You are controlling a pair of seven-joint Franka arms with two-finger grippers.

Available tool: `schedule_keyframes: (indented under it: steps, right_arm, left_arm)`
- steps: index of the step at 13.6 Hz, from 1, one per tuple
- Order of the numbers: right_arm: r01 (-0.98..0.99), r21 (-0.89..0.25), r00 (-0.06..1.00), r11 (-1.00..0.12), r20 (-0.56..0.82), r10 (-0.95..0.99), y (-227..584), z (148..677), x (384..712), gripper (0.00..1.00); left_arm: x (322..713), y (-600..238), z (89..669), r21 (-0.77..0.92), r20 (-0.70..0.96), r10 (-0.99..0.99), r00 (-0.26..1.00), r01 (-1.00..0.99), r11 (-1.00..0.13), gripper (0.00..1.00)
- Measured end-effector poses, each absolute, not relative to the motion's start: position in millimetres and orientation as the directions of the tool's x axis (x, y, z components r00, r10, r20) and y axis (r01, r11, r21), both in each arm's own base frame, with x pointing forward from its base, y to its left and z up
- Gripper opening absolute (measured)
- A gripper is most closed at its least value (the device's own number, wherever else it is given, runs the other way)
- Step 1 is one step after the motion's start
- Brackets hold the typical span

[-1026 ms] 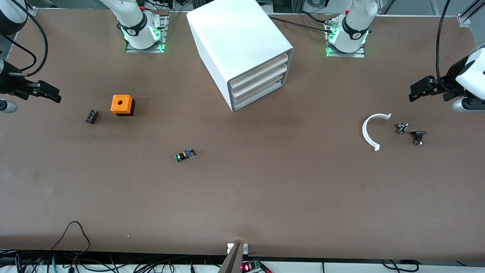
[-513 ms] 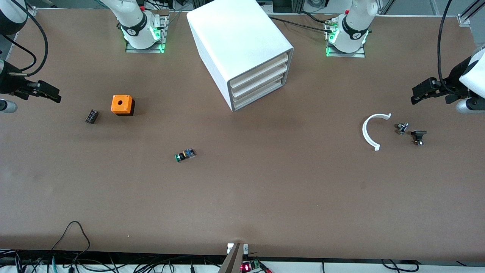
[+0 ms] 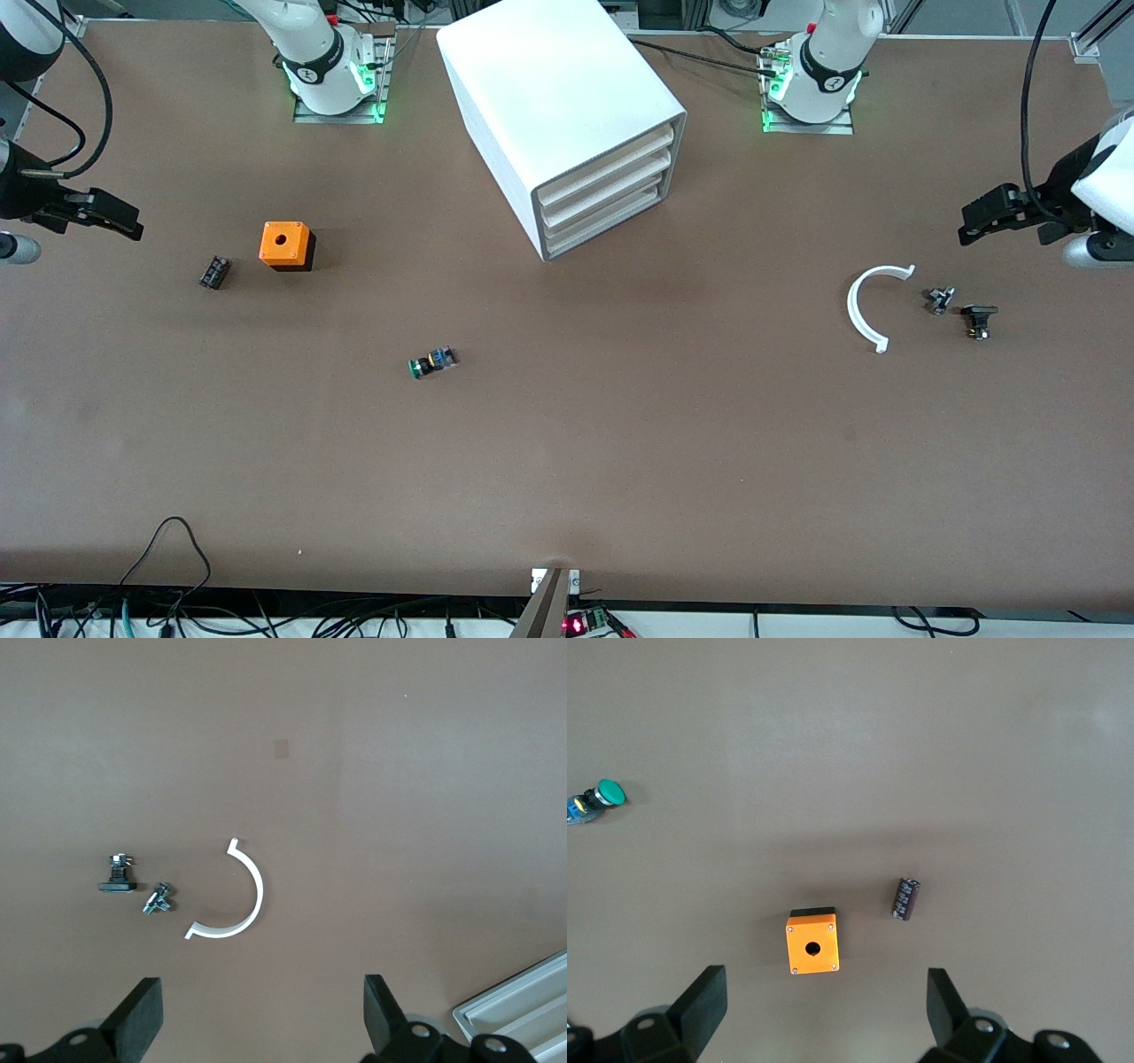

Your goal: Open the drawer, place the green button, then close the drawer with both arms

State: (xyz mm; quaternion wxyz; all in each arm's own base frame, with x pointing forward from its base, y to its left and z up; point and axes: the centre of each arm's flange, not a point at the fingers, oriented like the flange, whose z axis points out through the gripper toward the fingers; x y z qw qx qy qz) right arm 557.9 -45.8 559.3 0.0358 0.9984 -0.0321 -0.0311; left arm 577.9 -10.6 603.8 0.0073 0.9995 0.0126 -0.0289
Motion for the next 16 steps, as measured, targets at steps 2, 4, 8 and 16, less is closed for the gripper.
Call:
schedule_keyframes:
  steps: [2, 4, 8, 16]
  right_arm:
    - [-0.058, 0.073, 0.996, -0.996, -0.060, -0.062, -43.6, 559.2, 558.1, 1.00]
    - [-0.056, 0.073, 0.996, -0.996, -0.061, -0.060, -42.3, 558.9, 558.1, 1.00]
    - [-0.063, 0.027, 0.996, -0.998, -0.062, -0.064, -37.0, 557.7, 558.4, 1.00]
    - [-0.129, -0.013, 0.986, -0.992, -0.112, -0.127, 65.3, 514.0, 576.0, 1.00]
  left_arm:
    - [585.1, -11.9, 586.4, 0.021, -0.090, 0.020, 0.996, 0.022, -1.000, 1.00]
    - [597.0, -10.6, 543.8, 0.029, -0.174, 0.017, 0.985, 0.023, -0.999, 1.00]
    - [621.1, -22.3, 392.1, 0.170, -0.371, 0.009, 0.929, 0.078, -0.982, 1.00]
    - [572.1, -105.8, 192.0, 0.619, -0.618, -0.124, 0.776, 0.384, -0.685, 1.00]
